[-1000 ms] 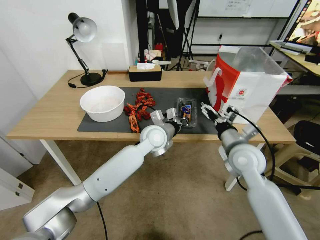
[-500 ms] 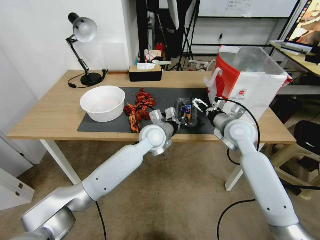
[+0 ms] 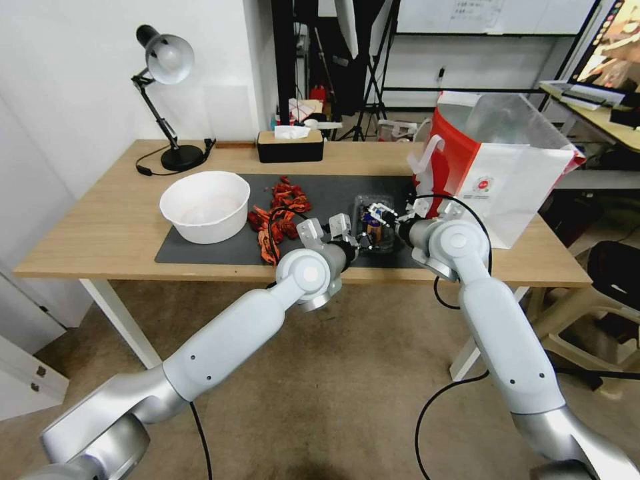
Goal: Close the takeout container lid, then place the container into the takeout bag.
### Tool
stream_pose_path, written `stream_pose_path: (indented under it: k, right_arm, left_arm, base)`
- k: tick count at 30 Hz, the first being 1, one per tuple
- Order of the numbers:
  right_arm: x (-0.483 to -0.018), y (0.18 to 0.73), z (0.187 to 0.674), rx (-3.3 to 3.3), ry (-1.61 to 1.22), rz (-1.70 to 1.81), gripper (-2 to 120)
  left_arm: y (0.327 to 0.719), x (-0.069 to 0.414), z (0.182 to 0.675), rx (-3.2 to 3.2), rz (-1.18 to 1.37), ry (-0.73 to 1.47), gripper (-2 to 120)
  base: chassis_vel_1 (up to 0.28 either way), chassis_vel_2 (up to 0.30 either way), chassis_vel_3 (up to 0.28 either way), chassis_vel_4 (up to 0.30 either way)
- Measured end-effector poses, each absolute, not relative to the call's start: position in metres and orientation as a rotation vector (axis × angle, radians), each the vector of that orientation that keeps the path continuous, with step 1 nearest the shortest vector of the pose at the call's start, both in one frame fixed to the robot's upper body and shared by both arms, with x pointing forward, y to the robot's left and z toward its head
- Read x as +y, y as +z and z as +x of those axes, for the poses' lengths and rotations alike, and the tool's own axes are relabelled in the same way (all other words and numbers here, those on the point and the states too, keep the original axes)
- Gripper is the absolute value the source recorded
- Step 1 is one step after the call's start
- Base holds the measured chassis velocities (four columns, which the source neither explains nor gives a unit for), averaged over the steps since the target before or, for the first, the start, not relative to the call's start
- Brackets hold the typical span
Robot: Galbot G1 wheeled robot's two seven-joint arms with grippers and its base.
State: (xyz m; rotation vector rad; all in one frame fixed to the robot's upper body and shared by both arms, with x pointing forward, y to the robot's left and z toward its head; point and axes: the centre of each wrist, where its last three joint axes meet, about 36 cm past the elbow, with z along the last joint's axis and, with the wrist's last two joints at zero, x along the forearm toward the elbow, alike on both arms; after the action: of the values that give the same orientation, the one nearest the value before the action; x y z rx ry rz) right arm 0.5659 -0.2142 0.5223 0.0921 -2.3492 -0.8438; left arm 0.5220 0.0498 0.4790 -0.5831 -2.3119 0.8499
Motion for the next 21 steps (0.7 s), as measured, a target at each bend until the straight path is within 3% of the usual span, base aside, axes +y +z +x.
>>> stream_pose_path:
  k: [7, 12, 14, 16, 18, 21]
  right_arm:
    - [-0.2093, 0.5173, 0.5748, -2.309, -0.832, 0.086, 98]
    - [-0.2104, 0.5155, 0.5765, -2.296, -0.839, 0.087, 89]
    - [-0.2114, 0.5146, 0.5767, -2.293, -0.838, 0.088, 80]
    - [-0.2114, 0.5145, 0.5767, -2.293, -0.838, 0.088, 80]
    - [-0.2136, 0.5132, 0.5765, -2.290, -0.841, 0.087, 65]
    - [-0.2149, 0.5119, 0.5761, -2.287, -0.842, 0.087, 54]
  left_arm:
    - [0.4767, 0.0498, 0.5207, -2.319, -0.580, 0.857, 0]
    - [0.4778, 0.0500, 0.5205, -2.323, -0.577, 0.860, 0]
    - [0.4787, 0.0500, 0.5203, -2.324, -0.576, 0.861, 0]
    - [0.4788, 0.0500, 0.5203, -2.325, -0.575, 0.862, 0]
    - [0.4798, 0.0506, 0.5196, -2.327, -0.575, 0.864, 0]
    - [0.4796, 0.0519, 0.5196, -2.329, -0.571, 0.864, 0]
  base:
    - [0.000, 0.000, 0.000, 0.000]
    - [0.000, 0.000, 0.000, 0.000]
    - [0.000, 0.000, 0.000, 0.000]
    - [0.000, 0.000, 0.000, 0.000]
    - [0.000, 0.000, 0.000, 0.000]
    - [0.000, 0.000, 0.000, 0.000]
